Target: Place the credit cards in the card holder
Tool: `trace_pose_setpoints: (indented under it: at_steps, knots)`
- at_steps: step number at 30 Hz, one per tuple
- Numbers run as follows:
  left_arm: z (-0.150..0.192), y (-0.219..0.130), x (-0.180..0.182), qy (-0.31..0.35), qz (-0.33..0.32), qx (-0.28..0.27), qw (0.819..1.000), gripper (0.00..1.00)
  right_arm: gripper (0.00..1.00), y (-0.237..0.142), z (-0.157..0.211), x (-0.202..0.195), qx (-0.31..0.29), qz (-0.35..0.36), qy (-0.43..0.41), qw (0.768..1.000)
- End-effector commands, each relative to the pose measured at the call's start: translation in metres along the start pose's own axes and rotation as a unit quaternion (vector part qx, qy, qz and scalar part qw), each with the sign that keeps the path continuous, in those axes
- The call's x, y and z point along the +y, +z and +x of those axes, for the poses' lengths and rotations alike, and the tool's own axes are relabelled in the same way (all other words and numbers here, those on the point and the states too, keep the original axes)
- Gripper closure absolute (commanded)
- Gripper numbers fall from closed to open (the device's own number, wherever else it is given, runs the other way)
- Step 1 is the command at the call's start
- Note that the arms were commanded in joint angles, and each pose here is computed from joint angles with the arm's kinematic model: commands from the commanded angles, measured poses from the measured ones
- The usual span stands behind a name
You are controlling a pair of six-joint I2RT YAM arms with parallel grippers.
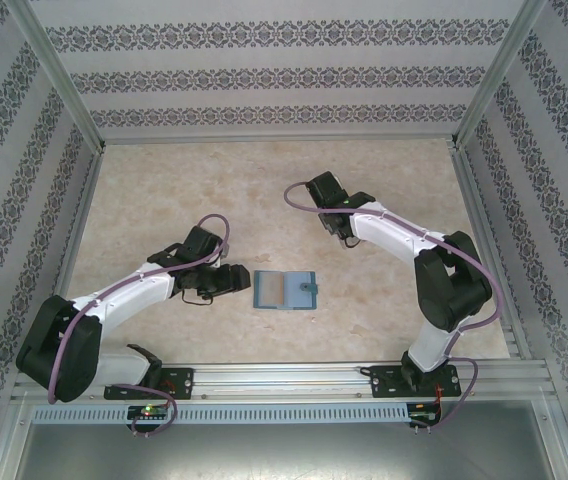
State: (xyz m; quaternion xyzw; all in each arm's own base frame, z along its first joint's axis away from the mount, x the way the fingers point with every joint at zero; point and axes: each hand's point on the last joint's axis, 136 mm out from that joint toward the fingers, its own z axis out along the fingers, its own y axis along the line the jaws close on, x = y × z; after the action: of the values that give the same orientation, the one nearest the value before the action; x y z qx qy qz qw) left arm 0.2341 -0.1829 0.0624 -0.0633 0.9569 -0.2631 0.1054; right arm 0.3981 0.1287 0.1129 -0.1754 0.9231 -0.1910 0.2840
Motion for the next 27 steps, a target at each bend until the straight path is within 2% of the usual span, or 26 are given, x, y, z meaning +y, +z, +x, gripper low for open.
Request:
trace_pose_setpoints:
  at_steps: [1, 3, 12, 22, 27]
  knots:
    - [0.004, 0.002, 0.003, 0.006, -0.011, 0.006, 1.0, 0.31, 0.7, -0.004, 0.002, -0.004, -0.004, 0.007, -0.004, 1.0]
    - [0.005, 0.002, 0.004, 0.006, -0.014, 0.005, 1.0, 0.31, 0.77, -0.006, 0.0, -0.001, -0.007, -0.003, -0.007, 1.0]
    - [0.006, 0.008, 0.003, 0.008, -0.012, 0.009, 1.0, 0.31, 0.98, -0.01, 0.0, 0.011, -0.01, -0.041, 0.001, 0.999]
    - [0.003, 0.01, -0.001, 0.012, -0.014, 0.023, 1.0, 0.31, 1.0, -0.029, -0.008, 0.011, -0.035, -0.069, 0.017, 0.997]
    - [0.003, 0.014, -0.011, 0.012, 0.016, 0.026, 0.999, 0.31, 1.0, -0.039, -0.009, 0.014, -0.042, -0.094, 0.02, 0.994]
